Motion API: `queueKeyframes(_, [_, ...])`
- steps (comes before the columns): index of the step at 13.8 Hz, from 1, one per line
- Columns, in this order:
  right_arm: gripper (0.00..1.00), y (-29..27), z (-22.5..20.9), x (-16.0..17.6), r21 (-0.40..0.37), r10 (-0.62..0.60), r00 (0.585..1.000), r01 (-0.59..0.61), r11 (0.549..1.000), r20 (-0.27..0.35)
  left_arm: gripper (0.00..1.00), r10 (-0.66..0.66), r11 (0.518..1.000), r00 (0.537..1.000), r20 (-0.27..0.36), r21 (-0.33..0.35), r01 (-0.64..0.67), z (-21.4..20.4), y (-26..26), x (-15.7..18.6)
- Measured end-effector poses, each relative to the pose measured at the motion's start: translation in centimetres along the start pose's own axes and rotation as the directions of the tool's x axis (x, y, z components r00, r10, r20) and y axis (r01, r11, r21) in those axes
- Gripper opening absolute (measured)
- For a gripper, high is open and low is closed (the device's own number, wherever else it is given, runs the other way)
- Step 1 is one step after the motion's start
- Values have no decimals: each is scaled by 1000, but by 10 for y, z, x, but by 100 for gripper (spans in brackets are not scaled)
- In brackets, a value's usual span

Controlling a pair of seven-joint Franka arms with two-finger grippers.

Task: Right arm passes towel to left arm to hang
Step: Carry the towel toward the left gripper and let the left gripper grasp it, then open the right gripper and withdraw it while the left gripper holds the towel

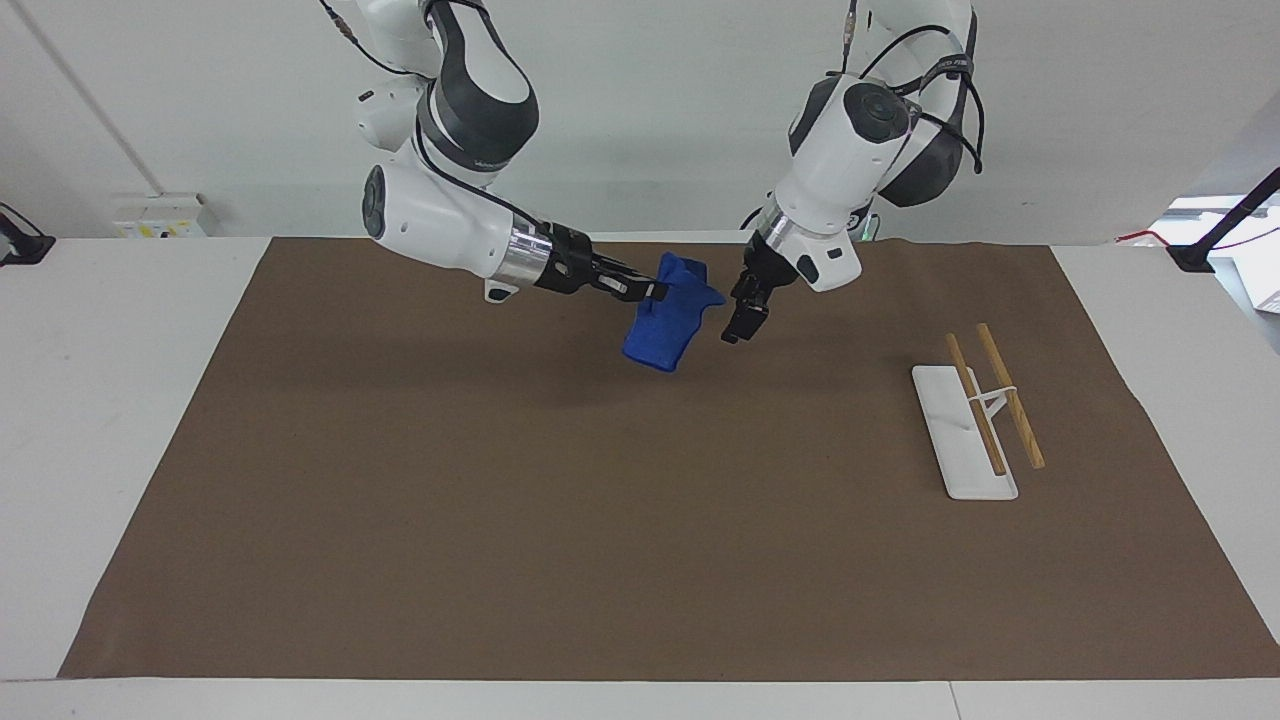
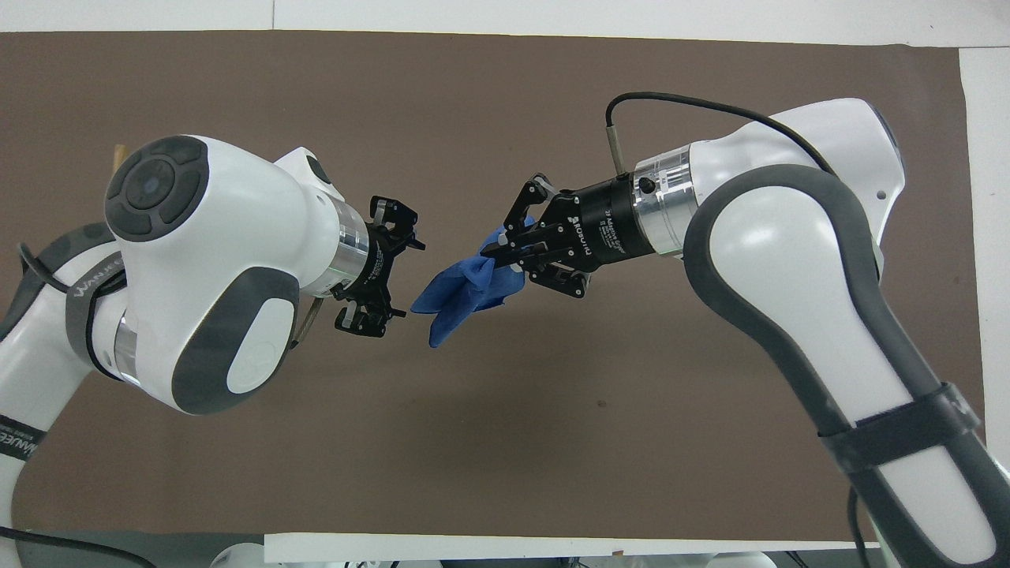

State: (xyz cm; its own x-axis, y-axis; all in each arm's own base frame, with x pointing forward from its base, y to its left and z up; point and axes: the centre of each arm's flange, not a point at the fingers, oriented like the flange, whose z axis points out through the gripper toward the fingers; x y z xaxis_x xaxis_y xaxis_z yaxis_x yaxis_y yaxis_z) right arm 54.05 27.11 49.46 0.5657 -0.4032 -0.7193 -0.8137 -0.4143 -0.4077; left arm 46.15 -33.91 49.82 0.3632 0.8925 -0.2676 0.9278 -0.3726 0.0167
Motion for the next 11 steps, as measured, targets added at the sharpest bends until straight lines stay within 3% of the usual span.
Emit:
queueKeyframes(6, [9, 0, 13, -5, 7, 0, 1000, 0, 1000, -19, 73, 4, 1000, 1000, 2, 30, -4, 5, -8, -17])
queueKeyframes(7, [9, 0, 13, -5, 7, 0, 1000, 0, 1000, -19, 64, 0, 999, 1000, 2, 32, 0, 5, -8, -17])
queueKeyframes(11, [9, 0, 13, -4, 11, 1, 1000, 0, 1000, -22, 12, -4, 999, 1000, 1, 34, 4, 5, -8, -15])
